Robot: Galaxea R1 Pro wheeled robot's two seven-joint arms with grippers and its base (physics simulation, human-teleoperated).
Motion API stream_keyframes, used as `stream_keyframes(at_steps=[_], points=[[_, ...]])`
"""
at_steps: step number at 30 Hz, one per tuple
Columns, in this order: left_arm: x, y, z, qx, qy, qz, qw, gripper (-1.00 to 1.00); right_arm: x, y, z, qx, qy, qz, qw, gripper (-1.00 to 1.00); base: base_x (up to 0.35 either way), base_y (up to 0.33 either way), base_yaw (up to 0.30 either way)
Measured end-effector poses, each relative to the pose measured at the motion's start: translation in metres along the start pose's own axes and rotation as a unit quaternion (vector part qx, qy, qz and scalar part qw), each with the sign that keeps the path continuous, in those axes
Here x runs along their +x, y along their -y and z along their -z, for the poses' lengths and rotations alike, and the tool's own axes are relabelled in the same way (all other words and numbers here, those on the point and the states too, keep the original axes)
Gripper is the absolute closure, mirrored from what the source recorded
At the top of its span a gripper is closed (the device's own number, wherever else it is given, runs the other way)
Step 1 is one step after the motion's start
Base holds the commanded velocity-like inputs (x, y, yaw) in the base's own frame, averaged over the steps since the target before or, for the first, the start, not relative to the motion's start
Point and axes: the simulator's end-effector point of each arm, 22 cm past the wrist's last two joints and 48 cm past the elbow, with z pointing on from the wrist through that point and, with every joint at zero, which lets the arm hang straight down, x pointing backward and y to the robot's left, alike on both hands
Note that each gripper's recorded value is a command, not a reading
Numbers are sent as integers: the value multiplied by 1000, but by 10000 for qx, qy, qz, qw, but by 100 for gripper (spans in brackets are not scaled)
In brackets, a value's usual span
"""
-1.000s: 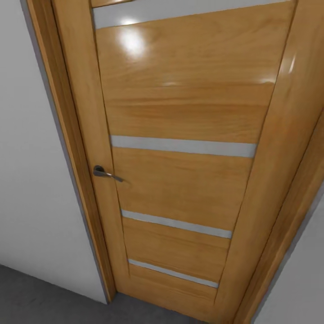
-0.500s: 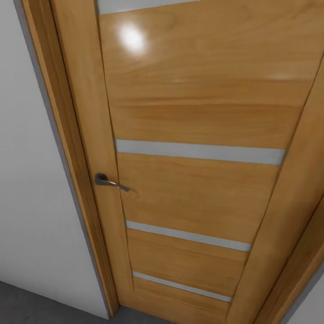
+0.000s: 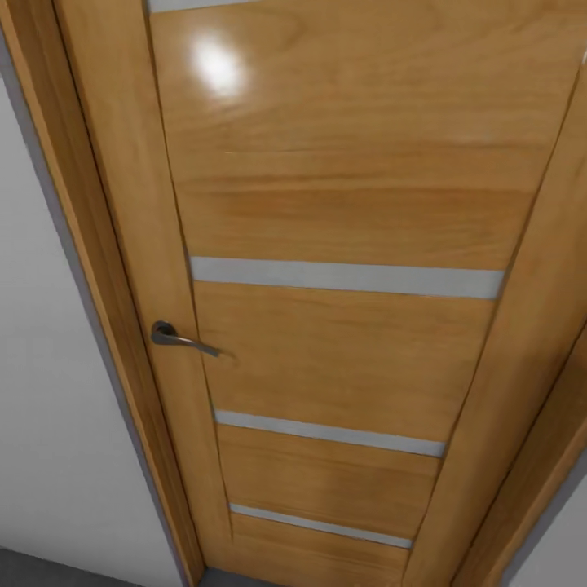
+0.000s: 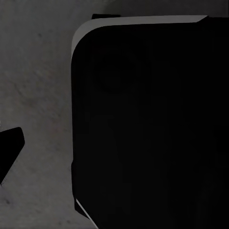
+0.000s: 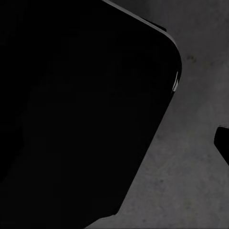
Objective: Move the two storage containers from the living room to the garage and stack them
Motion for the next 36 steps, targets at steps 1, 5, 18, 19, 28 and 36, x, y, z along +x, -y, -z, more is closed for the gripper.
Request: stream_keyframes(at_steps=[1,5,18,19,28,36], points=[[0,0,0,0,0,0,10000,-100,0,0,0,0,0,1,10000,-100,0,0,-238],[0,0,0,0,0,0,10000,-100,0,0,0,0,0,-2,10000,-100,0,0,-238],[0,0,0,-1,0,0,10000,-100,0,0,0,0,0,0,10000,-100,0,0,-233],[0,-1,0,-3,0,0,10000,-100,0,0,0,0,0,1,10000,-100,0,0,-215],[0,-1,0,-6,1,0,10000,-100,0,1,0,8,-5,-9,10000,-100,0,0,-45],[0,-1,0,-7,1,-1,10000,-100,2,5,0,37,-13,-7,10000,-100,0,0,-1]])
